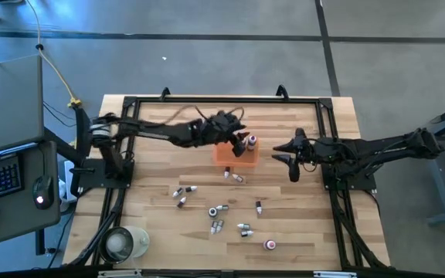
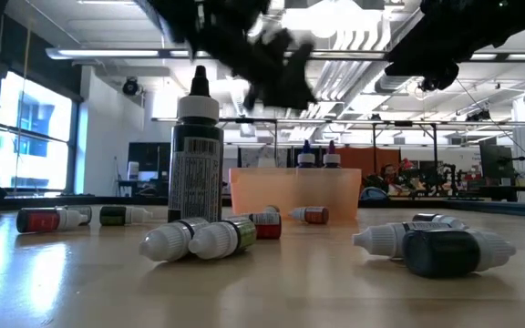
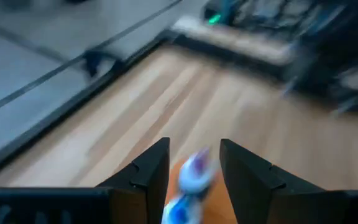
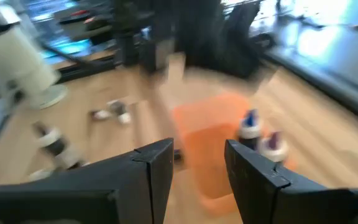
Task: Pick & Place food coloring
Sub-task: Put the large pink food coloring bottle into the orange bin
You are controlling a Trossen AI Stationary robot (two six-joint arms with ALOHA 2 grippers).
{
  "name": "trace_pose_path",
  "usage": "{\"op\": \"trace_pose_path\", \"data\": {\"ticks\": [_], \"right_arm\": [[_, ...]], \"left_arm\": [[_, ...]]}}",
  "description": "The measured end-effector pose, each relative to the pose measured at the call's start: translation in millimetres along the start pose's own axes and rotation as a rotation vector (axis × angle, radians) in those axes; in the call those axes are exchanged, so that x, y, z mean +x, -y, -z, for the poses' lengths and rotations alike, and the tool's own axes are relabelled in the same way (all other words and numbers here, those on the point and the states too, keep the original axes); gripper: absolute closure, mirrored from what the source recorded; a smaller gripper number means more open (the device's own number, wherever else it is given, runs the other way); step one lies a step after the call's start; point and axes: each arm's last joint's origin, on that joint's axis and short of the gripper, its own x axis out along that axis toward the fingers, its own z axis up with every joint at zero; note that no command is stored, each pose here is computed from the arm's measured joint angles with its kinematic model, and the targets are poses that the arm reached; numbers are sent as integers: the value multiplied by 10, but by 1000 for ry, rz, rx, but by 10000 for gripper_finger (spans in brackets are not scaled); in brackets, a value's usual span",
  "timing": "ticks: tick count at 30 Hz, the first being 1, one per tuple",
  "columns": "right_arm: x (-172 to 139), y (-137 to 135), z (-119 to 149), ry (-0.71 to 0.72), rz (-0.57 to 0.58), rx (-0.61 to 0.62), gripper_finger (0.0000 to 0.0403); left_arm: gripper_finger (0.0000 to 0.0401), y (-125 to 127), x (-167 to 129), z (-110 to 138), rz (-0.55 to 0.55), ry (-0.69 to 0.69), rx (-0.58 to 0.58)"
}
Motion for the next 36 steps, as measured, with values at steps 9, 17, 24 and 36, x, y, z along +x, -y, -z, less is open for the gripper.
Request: {"op": "trace_pose_path", "data": {"ticks": [9,17,24,36], "right_arm": [[302,-370,109,-53,-409,-179,265],[373,-794,227,63,-770,-420,265],[336,-1199,500,71,-939,-484,265],[540,-1465,1000,-24,-869,-420,265]], "left_arm": [[261,130,-862,-650,266,-301,140],[270,430,-1752,-745,281,-268,302],[271,547,-2267,-242,275,-165,308],[271,426,-2360,192,214,-22,145]]}}
